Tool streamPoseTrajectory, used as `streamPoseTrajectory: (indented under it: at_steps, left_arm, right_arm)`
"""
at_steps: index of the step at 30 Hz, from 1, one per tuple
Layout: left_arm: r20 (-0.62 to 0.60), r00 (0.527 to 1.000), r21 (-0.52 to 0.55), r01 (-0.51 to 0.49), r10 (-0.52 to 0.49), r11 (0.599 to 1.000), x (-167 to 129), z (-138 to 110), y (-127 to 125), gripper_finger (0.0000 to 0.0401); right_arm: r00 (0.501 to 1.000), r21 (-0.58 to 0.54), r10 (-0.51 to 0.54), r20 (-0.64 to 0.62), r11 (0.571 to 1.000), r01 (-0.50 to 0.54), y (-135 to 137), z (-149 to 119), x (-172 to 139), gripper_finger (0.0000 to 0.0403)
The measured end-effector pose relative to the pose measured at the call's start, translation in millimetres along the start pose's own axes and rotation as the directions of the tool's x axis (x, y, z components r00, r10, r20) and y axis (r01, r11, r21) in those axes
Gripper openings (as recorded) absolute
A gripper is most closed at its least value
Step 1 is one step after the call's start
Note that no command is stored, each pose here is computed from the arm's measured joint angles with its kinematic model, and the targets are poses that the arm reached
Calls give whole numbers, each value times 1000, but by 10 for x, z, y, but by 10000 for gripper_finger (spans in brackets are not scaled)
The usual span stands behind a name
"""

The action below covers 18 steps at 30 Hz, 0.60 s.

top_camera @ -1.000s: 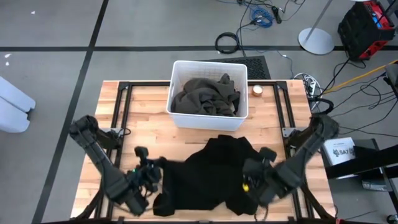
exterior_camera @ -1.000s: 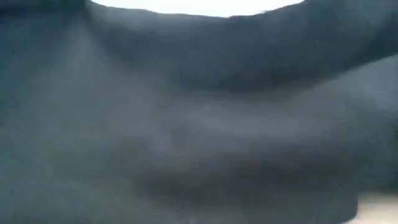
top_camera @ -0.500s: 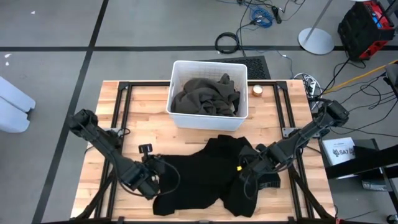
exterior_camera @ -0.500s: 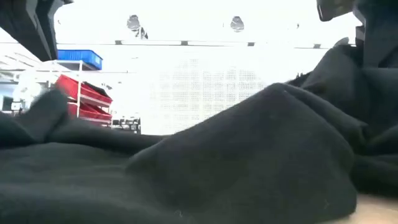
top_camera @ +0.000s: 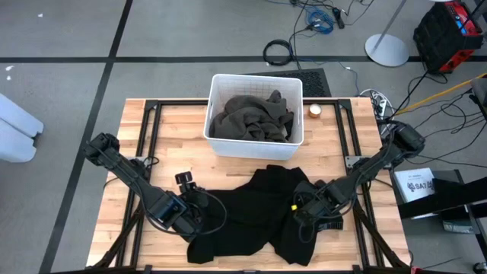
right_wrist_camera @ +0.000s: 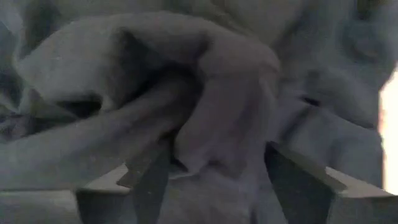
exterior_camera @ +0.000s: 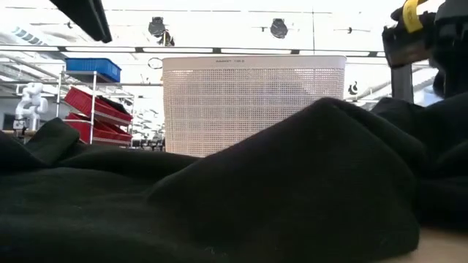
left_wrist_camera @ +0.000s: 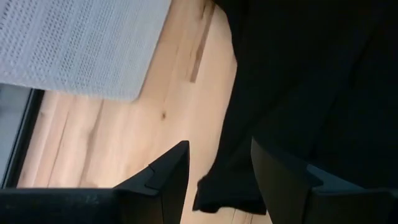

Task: Sort clothes
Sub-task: Put the black boxer into the white laundry bin

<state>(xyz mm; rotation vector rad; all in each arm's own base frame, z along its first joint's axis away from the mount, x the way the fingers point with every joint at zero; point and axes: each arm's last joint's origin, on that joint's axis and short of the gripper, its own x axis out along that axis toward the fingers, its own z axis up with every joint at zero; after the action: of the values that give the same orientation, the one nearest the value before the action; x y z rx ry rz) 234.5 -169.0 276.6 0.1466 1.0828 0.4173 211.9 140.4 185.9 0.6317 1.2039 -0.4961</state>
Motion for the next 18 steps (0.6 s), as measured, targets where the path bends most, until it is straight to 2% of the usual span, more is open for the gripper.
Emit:
streamPoseTrajectory:
  at_steps: [4,7,10,14,15,18]
  left_arm:
    - [11,1000,-3,-4,4,1000,-10,13,5,182]
    - [14,1000,-6,-7,7,1000,-10,14,5,182]
    - [18,1000,-8,-8,8,1000,-10,15,5,182]
    - [39,999,-17,-10,10,1000,-10,29,-2,182]
    - [45,999,-20,-8,9,1000,-10,33,-6,182]
    - [49,999,-21,-9,10,1000,-10,35,-7,182]
  right_arm:
    - [999,-10,27,28,1000,-27,22,-11,169,258]
    - [1000,-11,-12,24,1000,12,6,-28,261,231]
    - [1000,-12,-29,12,1000,29,8,-41,320,168]
    - [1000,-14,-12,-4,1000,12,29,-42,324,34]
    - [1000,-14,-14,-7,1000,14,30,-41,315,19]
    - [998,-11,-16,-59,1000,15,57,-25,224,15]
